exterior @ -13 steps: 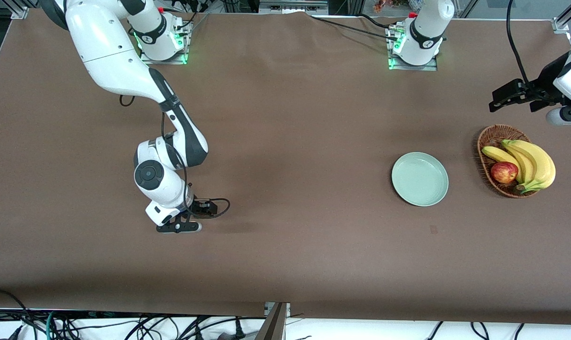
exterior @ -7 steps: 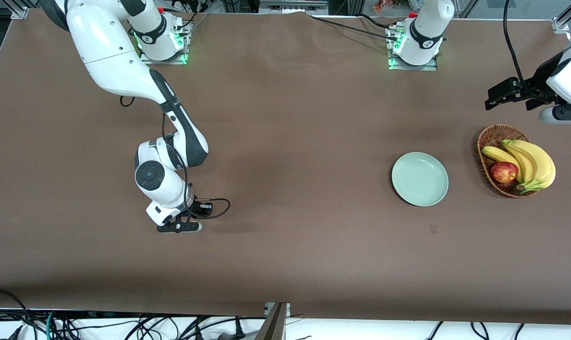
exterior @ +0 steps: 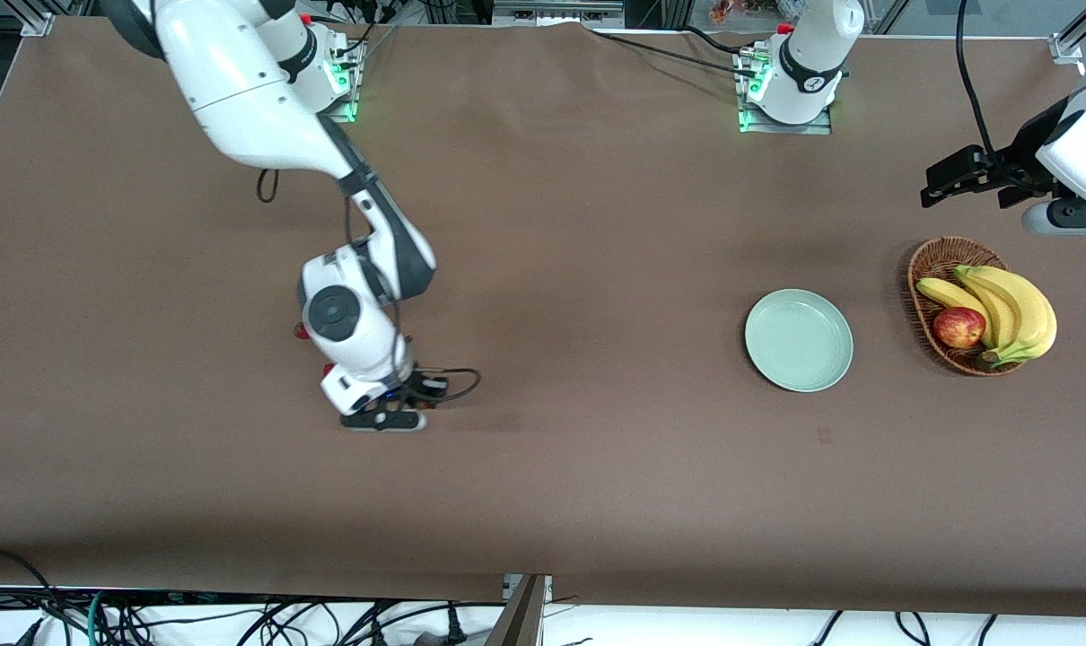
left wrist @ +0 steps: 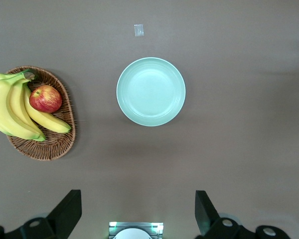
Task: Collect all strawberries into plate
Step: 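Carry the strawberry toward the plate and release it with the right gripper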
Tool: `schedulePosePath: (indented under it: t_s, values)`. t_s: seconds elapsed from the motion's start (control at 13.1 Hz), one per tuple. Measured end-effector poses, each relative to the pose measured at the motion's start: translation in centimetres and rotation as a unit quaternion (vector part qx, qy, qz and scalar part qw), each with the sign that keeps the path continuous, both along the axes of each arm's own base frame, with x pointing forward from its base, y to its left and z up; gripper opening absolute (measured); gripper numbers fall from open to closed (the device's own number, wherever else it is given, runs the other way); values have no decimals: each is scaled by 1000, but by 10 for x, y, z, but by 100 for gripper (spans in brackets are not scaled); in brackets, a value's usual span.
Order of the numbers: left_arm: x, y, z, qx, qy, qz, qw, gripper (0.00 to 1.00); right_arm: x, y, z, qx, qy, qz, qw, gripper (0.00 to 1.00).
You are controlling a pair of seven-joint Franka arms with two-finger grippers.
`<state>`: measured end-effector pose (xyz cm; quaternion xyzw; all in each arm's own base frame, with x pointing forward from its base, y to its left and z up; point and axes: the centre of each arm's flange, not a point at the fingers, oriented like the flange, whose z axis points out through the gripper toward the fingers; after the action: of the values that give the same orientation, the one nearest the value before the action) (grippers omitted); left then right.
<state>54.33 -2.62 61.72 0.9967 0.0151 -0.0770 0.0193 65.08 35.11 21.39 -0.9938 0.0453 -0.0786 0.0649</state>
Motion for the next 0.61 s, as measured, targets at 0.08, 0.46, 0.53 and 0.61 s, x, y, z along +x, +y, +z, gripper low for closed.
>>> schedulePosePath:
  t_s: [0.08,0.46,0.53,0.61]
  values:
    - [0,-2,0,0,0,-2,1000,100,-15,36,7,12,-4,-12,1000,34]
    - [0,-3,0,0,-1,-2,1000,100,-89,160,10,82,-40,-28,995,34]
    - [0,-3,1,-1,-3,-2,1000,100,-103,180,5,91,-40,-28,995,34]
    - [1,-3,1,-1,-6,-2,1000,100,-115,199,2,101,-39,-34,993,34]
